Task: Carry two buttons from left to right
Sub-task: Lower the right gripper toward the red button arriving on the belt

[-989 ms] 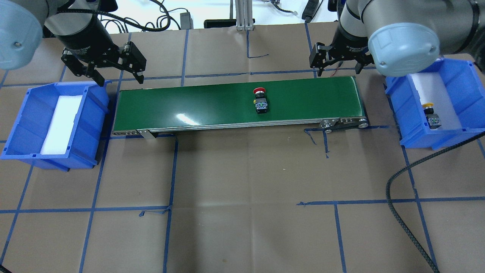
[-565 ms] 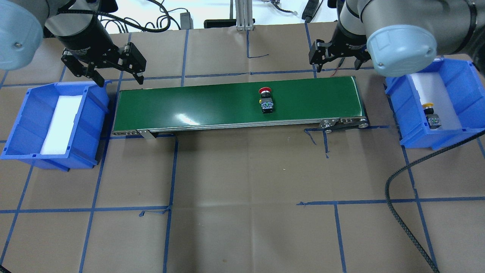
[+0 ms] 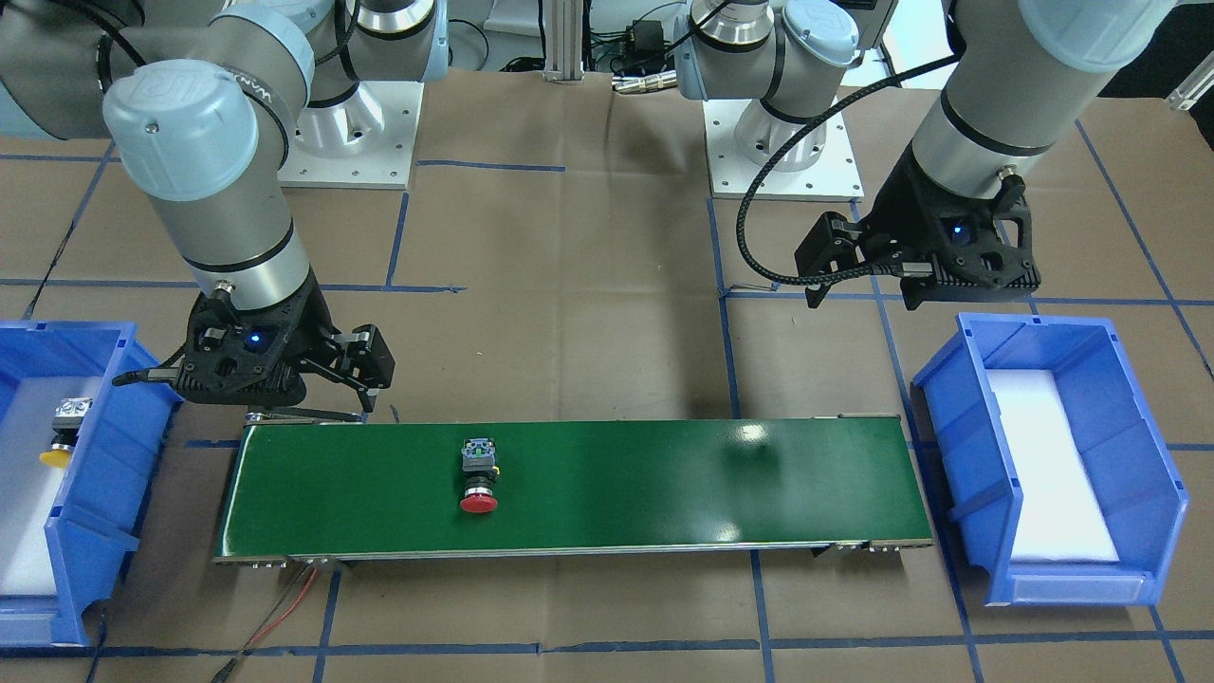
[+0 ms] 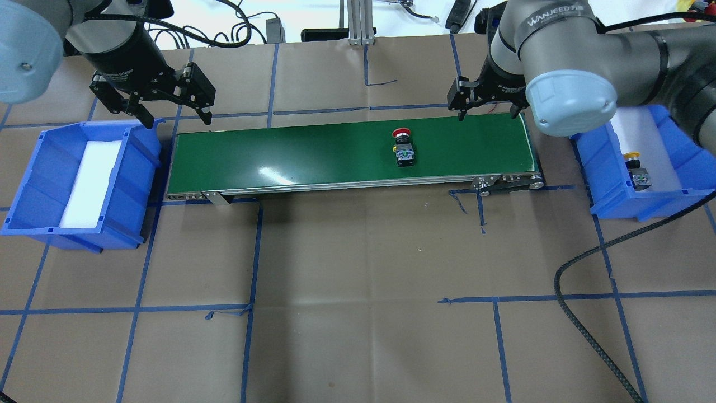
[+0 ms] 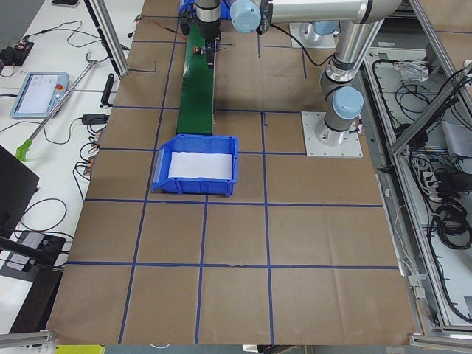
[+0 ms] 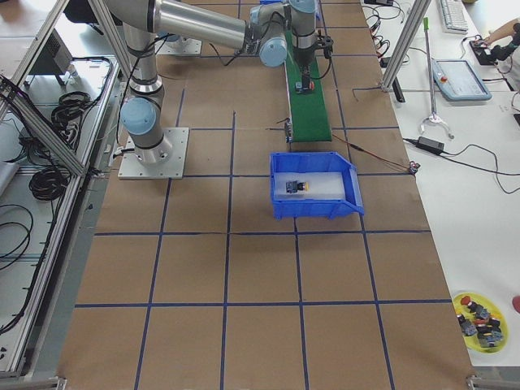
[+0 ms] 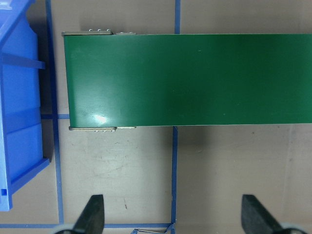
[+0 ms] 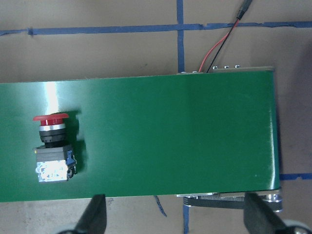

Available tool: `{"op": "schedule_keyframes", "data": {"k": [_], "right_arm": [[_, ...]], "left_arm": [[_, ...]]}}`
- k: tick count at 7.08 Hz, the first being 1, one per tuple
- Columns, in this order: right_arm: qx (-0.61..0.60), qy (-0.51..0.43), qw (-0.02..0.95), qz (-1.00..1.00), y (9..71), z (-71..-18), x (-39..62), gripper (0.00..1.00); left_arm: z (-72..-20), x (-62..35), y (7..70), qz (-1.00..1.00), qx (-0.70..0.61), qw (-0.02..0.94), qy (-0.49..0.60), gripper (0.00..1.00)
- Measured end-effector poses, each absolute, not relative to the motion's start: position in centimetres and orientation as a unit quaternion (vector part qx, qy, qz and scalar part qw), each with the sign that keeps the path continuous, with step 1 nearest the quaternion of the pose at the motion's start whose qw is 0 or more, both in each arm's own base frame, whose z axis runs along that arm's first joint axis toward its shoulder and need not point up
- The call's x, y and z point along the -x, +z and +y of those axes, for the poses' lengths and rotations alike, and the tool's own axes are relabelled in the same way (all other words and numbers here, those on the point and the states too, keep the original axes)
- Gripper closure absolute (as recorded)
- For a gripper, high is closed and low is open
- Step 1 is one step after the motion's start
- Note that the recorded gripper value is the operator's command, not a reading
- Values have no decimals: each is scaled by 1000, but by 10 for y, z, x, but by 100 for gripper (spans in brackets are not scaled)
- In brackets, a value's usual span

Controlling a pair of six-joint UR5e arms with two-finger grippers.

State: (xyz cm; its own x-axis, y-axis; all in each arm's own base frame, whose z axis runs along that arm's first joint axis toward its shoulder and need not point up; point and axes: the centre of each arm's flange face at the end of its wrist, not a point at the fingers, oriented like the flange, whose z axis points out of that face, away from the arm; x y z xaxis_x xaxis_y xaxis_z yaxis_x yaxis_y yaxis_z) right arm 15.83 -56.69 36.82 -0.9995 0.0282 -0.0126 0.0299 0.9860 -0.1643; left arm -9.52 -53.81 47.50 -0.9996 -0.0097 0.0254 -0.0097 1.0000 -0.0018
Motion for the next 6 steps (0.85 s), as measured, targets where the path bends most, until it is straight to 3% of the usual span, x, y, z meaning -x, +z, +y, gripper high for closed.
{"op": "schedule_keyframes", "data": {"k": [6], "right_arm": [[-8, -111, 27, 993, 297, -578, -198, 1]], "left_arm": [[-538, 96, 475, -1000, -4, 13, 1, 0]]}}
